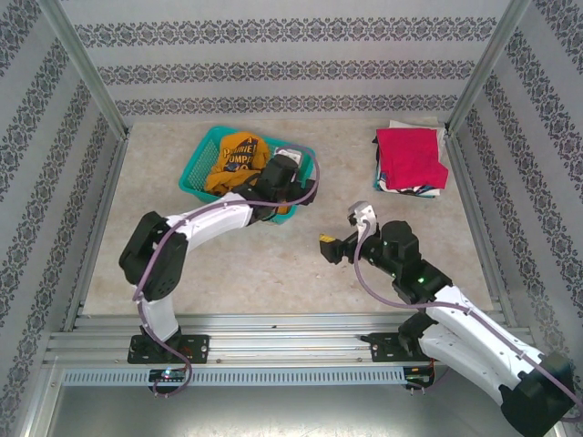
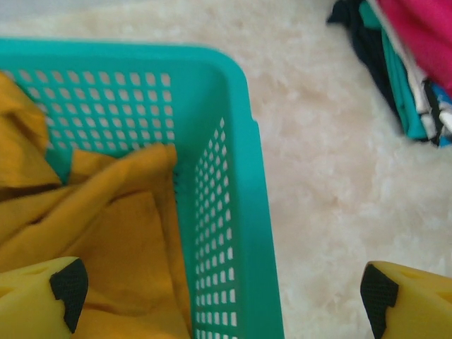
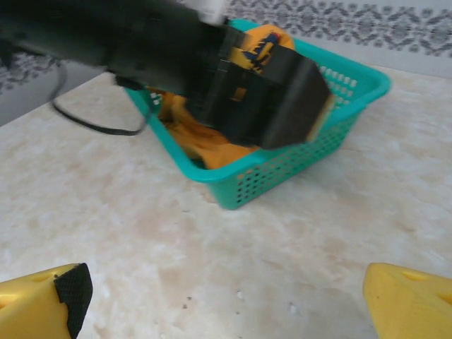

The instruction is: Fold and stack the t-shirts

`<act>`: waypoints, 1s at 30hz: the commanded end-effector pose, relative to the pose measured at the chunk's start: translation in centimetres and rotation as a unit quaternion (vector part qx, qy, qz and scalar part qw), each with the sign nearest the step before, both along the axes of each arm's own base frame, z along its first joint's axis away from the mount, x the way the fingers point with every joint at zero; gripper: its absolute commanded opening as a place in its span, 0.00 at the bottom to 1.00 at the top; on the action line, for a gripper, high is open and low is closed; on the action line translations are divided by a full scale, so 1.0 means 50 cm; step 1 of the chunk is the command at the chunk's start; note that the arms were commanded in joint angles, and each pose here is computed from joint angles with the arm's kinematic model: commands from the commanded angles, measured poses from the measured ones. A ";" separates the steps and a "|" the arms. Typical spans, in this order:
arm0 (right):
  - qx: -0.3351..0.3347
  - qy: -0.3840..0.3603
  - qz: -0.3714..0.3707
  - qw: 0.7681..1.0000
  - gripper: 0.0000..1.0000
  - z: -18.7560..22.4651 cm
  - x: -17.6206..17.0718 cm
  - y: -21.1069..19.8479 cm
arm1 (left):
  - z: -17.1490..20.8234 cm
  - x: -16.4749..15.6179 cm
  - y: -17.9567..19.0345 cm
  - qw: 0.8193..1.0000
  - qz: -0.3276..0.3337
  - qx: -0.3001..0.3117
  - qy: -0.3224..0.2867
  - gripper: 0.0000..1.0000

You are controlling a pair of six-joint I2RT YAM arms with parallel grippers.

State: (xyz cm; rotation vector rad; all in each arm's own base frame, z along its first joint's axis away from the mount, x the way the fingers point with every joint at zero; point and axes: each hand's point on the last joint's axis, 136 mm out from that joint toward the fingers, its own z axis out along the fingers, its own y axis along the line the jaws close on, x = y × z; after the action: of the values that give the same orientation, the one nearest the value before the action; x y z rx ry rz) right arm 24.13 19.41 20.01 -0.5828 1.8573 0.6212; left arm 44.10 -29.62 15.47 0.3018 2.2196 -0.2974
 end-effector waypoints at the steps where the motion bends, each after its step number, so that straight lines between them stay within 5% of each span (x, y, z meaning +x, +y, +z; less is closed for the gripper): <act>1: -0.018 0.011 0.020 1.000 0.98 -0.027 -0.014 0.013 | -0.052 -0.033 -0.015 0.996 -0.019 0.021 0.079 1.00; 5: -0.035 0.014 0.027 0.999 0.98 -0.039 -0.006 0.024 | -0.092 -0.029 -0.026 0.992 -0.030 0.046 0.117 0.88; 12: -0.045 0.014 0.031 0.998 0.98 -0.041 0.007 0.036 | -0.104 -0.002 0.005 0.990 0.005 0.054 0.130 0.39; 16: -0.049 0.017 0.029 0.998 0.98 -0.046 0.012 0.038 | -0.097 0.015 0.048 0.990 0.025 0.057 0.130 0.20; 30: -0.072 0.046 0.053 0.995 0.98 -0.077 0.032 0.083 | -0.085 0.152 0.296 0.983 0.127 0.052 0.119 0.07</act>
State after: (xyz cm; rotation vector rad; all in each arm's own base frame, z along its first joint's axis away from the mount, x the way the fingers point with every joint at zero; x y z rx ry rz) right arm 25.27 22.32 14.64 -0.7296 2.0330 0.5837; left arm 50.56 -16.56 10.27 0.0716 2.4852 -0.0722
